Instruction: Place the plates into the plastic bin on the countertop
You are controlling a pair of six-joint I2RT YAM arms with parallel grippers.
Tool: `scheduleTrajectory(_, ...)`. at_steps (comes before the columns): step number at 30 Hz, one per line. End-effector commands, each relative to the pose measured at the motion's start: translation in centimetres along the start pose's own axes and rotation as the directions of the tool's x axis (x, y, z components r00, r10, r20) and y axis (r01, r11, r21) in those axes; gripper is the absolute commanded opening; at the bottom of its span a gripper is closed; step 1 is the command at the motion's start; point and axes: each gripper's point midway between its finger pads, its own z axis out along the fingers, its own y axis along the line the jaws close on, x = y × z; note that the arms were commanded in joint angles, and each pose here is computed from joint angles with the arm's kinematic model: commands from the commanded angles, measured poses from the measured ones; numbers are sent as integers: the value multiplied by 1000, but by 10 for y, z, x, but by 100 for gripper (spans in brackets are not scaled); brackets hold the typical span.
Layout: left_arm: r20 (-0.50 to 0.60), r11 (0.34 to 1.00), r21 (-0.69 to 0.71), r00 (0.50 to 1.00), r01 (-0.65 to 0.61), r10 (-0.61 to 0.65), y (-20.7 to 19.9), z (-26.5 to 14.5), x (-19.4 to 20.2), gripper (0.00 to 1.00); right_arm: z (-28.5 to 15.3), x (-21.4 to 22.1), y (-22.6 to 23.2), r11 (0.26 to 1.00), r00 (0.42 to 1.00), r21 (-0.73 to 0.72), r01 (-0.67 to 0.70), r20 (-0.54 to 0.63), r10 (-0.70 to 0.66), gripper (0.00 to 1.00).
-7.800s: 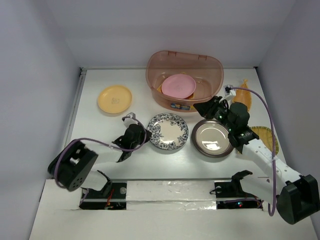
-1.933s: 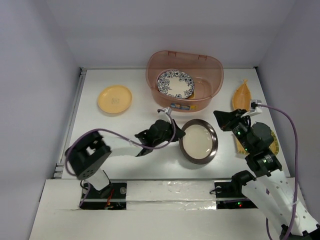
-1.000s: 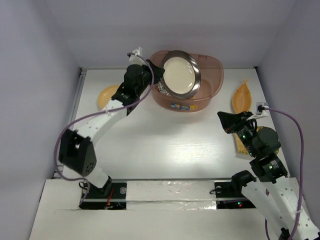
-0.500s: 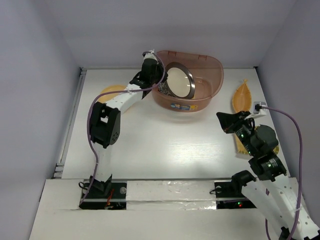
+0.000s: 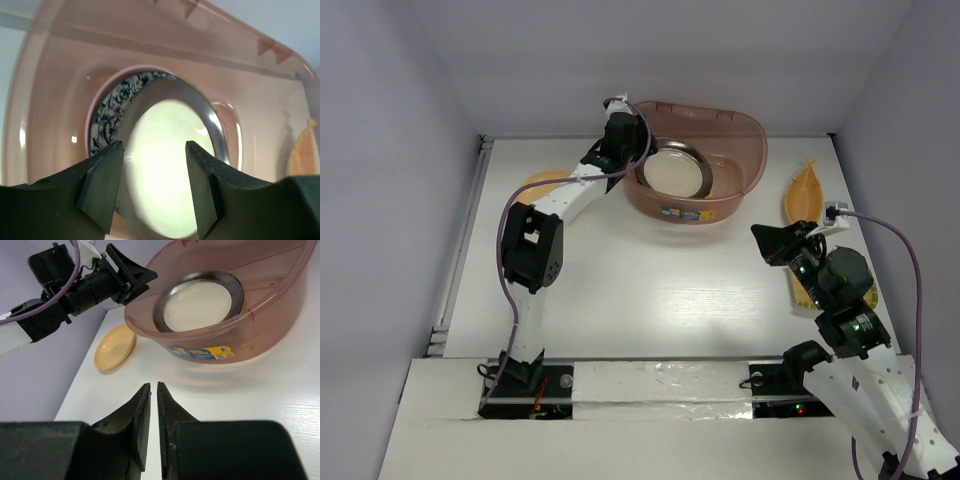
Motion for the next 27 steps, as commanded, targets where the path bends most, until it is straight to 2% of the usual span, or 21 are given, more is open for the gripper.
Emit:
scheduleTrajectory(1, 156, 999, 3, 987, -37, 36, -18, -15, -59, 51, 1, -7, 7, 999, 999, -32, 10, 34, -9, 16)
scheduleTrajectory(6, 211, 997, -3, 974, -80, 79, -24, -34, -83, 61, -1, -10, 7, 1000, 999, -26, 12, 42, -10, 16)
scheduleTrajectory(10, 322, 998, 11, 945, -68, 61, -32, -84, -122, 59, -1, -10, 7, 1000, 999, -24, 16, 43, -15, 16)
scheduleTrajectory(12, 370, 999, 6, 928, -47, 41, -28, -108, -132, 54, -1, -10, 7, 1000, 999, -27, 15, 45, -13, 10)
scheduleTrajectory(14, 419, 1000, -13, 908, 6, 0, -7, -138, -131, 48, 0, -9, 7, 999, 999, -33, 16, 44, -15, 1)
scheduleTrajectory(15, 434, 999, -17, 901, 30, -19, 3, -149, -130, 37, 1, -6, 7, 999, 999, -36, 15, 37, -14, 0)
scheduleTrajectory(16, 472, 998, -11, 880, 61, -49, 10, -174, -140, 30, 2, -6, 7, 999, 999, -37, 15, 38, -14, 0)
scheduleTrajectory(17, 440, 991, -67, 895, 112, -72, 41, -171, -108, 24, 3, -5, 6, 999, 999, -37, 15, 38, -14, 0)
scheduleTrajectory(18, 455, 986, -77, 885, 149, -98, 55, -179, -104, 19, 3, -1, 10, 998, 1000, -61, 16, 21, -14, 0)
scheduleTrajectory(19, 460, 977, -100, 879, 189, -123, 73, -186, -95, 18, 4, 2, 8, 998, 1000, -59, 15, 13, -15, 0)
scheduleTrajectory(20, 480, 951, -143, 860, 275, -177, 109, -202, -76, 17, 5, 2, 8, 998, 1000, -61, 16, 19, -14, 0)
scheduleTrajectory(22, 533, 920, -147, 813, 362, -235, 139, -228, -69, 12, 9, 7, 5, 998, 1000, -61, 16, 14, -15, 0)
scheduleTrajectory(23, 521, 890, -217, 819, 401, -242, 181, -231, -41, 12, 10, 9, 5, 998, 1000, -65, 17, 9, -16, 1)
scheduleTrajectory(24, 534, 870, -207, 796, 449, -284, 195, -235, -37, 17, 11, 12, 7, 997, 1000, -79, 15, -4, -16, 2)
scheduleTrajectory(26, 499, 845, -241, 808, 476, -313, 221, -240, -12, 25, 15, 21, 10, 994, 999, -108, 6, -37, -10, 9)
scheduleTrajectory(27, 511, 824, -270, 799, 499, -316, 238, -243, -10, 36, 16, 26, 10, 994, 998, -113, 0, -55, -7, 12)
